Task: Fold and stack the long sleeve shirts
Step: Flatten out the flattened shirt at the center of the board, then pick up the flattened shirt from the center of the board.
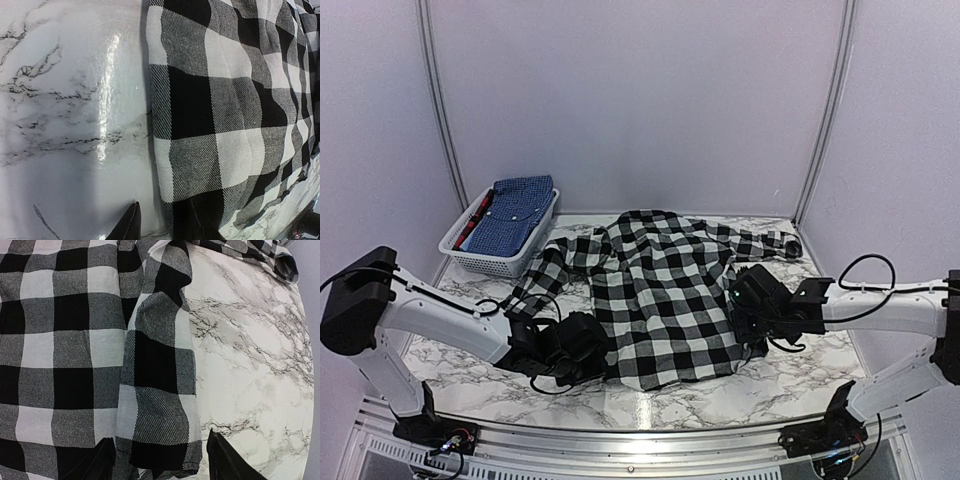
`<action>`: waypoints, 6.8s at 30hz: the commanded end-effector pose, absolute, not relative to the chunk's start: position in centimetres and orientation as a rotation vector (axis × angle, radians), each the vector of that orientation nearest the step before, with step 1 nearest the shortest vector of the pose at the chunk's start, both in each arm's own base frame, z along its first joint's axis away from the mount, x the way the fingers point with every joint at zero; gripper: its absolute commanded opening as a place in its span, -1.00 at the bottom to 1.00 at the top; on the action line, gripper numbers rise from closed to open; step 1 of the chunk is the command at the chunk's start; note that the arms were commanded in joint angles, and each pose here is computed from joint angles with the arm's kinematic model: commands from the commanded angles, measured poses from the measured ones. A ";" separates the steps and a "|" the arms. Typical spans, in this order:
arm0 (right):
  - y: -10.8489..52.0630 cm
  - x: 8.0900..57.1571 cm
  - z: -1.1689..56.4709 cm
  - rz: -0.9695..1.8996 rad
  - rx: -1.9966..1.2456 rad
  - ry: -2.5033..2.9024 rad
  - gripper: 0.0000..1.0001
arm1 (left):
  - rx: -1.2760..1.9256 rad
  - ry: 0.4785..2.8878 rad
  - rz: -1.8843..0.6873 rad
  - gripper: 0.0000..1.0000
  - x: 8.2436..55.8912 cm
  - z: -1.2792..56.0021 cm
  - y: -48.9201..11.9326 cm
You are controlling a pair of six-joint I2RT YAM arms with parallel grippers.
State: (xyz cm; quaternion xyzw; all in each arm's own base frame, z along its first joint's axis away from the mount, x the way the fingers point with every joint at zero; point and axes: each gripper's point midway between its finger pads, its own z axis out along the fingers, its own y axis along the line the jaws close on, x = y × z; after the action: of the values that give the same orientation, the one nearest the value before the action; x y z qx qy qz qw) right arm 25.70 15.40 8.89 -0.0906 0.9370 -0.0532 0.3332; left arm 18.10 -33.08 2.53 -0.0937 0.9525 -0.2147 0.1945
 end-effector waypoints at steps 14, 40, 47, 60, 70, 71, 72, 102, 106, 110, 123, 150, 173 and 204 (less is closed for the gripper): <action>16.2 26.4 8.4 -0.258 -0.248 2.438 0.17 | -0.272 2.649 -0.677 -1.00 17.8 3.2 -35.2; 8.8 25.3 12.7 -0.161 0.290 2.468 -1.00 | -0.038 2.783 -0.492 -1.00 13.5 4.6 -26.1; 6.9 21.6 14.3 -0.092 0.559 2.509 -1.00 | 0.101 2.835 -0.517 -1.00 12.6 5.5 -27.2; 8.2 20.3 15.4 0.111 0.509 2.504 -0.09 | 0.149 2.825 -0.620 -0.04 12.1 7.5 -29.6; 18.6 21.6 14.7 0.219 0.048 2.515 0.08 | 0.032 2.691 -0.495 0.26 16.2 9.6 -27.5; 19.8 21.5 14.4 0.237 0.018 2.514 0.08 | 0.036 2.687 -0.491 0.24 16.6 9.4 -27.9; 20.9 21.5 14.0 0.255 -0.010 2.514 0.08 | 0.039 2.683 -0.489 0.20 16.9 9.2 -28.3; 21.3 14.4 1.1 0.250 0.025 2.725 -0.62 | 0.214 2.858 -0.533 -1.00 9.9 0.4 -35.0; 20.1 14.2 2.4 0.248 0.031 2.711 -0.58 | 0.167 2.833 -0.537 -0.84 10.0 1.4 -33.5; 22.2 15.1 5.1 0.306 -0.057 2.667 -0.46 | 0.106 2.760 -0.453 -0.44 12.2 4.1 -30.5; 30.3 20.6 11.8 0.340 -0.291 2.518 -0.16 | -0.378 2.483 -0.176 -0.20 25.5 11.3 -15.6; 31.2 22.7 10.5 0.372 -0.329 2.526 -0.14 | -0.474 2.544 -0.005 -0.30 36.2 3.4 -9.3; 32.0 23.7 10.5 0.388 -0.345 2.517 -0.14 | -0.595 2.365 0.110 -1.00 36.0 8.7 -5.5; 32.6 23.9 10.2 0.411 -0.346 2.522 -0.14 | -0.342 2.682 0.056 -0.38 35.2 -0.6 -9.0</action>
State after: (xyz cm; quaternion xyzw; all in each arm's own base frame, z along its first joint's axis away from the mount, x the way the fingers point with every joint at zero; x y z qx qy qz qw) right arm 23.16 31.66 9.49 -0.1327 0.9441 0.1376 0.2684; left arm 37.86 -8.88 2.29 -0.1328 0.9545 0.0121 0.2667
